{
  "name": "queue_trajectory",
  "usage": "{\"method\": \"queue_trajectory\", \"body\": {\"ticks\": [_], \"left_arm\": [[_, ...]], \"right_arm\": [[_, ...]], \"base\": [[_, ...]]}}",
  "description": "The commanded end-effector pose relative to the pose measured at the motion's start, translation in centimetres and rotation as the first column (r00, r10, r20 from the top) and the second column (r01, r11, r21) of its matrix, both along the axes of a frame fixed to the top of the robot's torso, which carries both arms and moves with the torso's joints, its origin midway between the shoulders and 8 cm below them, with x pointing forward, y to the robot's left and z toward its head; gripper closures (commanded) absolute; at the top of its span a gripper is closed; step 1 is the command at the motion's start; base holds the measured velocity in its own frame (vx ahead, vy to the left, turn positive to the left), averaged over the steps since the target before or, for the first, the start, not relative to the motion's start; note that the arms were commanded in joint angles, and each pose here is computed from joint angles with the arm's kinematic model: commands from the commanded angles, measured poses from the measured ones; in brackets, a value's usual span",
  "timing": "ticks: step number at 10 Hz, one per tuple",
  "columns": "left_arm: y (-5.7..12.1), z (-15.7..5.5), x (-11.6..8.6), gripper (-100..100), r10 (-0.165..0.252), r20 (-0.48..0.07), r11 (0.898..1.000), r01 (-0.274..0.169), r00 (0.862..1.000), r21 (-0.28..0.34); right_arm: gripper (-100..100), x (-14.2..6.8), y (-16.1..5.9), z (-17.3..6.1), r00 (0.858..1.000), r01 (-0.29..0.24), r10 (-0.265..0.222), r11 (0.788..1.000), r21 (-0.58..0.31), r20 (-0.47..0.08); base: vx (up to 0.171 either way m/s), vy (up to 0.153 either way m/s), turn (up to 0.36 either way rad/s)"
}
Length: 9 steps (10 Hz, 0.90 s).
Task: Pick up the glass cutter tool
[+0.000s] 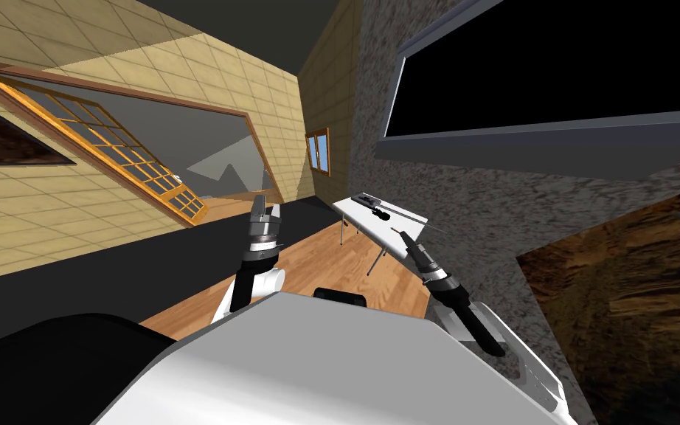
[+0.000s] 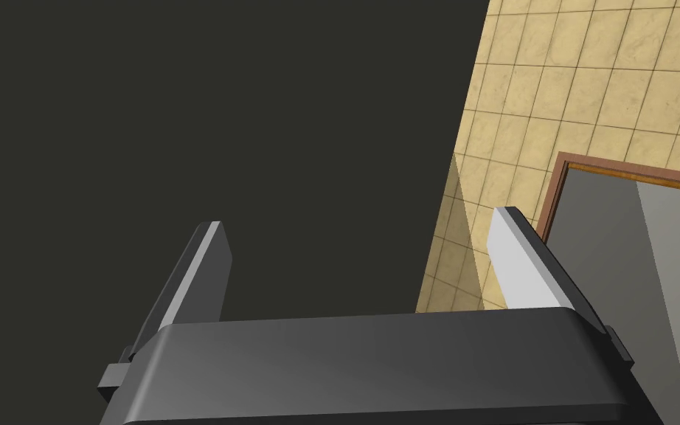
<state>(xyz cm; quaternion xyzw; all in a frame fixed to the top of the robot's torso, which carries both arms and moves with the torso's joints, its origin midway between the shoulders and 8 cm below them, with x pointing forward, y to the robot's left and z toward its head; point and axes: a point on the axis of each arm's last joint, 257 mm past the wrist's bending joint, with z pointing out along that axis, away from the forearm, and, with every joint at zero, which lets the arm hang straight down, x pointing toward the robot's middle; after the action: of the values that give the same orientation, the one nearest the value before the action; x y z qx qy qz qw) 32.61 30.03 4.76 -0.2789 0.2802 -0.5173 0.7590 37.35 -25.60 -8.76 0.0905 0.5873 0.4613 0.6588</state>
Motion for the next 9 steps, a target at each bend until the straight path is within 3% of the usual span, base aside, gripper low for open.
{"method": "queue_trajectory", "body": {"ticks": [1, 6, 9], "left_arm": [[0.0, 0.0, 0.0, 0, 0.000, 0.000, 1.000, 0.000, 1.000, 0.000], [0.0, 0.0, 0.0, 0, 0.000, 0.000, 1.000, 0.000, 1.000, 0.000], [0.0, 0.0, 0.0, 0, 0.000, 0.000, 1.000, 0.000, 1.000, 0.000]], "right_arm": [[-100, -0.1, 0.0, -1.3, 0.999, -0.021, 0.020, 0.998, -0.064, -0.025], [-100, -0.6, -0.1, -4.2, 0.994, -0.086, 0.069, 0.974, -0.209, -0.088], [-100, -1.2, -0.8, -7.3, 0.984, -0.137, 0.091, 0.940, -0.312, -0.156]], "base": [[-0.009, 0.028, 0.116], [0.001, 0.022, 0.090], [0.015, 0.013, 0.115]]}}
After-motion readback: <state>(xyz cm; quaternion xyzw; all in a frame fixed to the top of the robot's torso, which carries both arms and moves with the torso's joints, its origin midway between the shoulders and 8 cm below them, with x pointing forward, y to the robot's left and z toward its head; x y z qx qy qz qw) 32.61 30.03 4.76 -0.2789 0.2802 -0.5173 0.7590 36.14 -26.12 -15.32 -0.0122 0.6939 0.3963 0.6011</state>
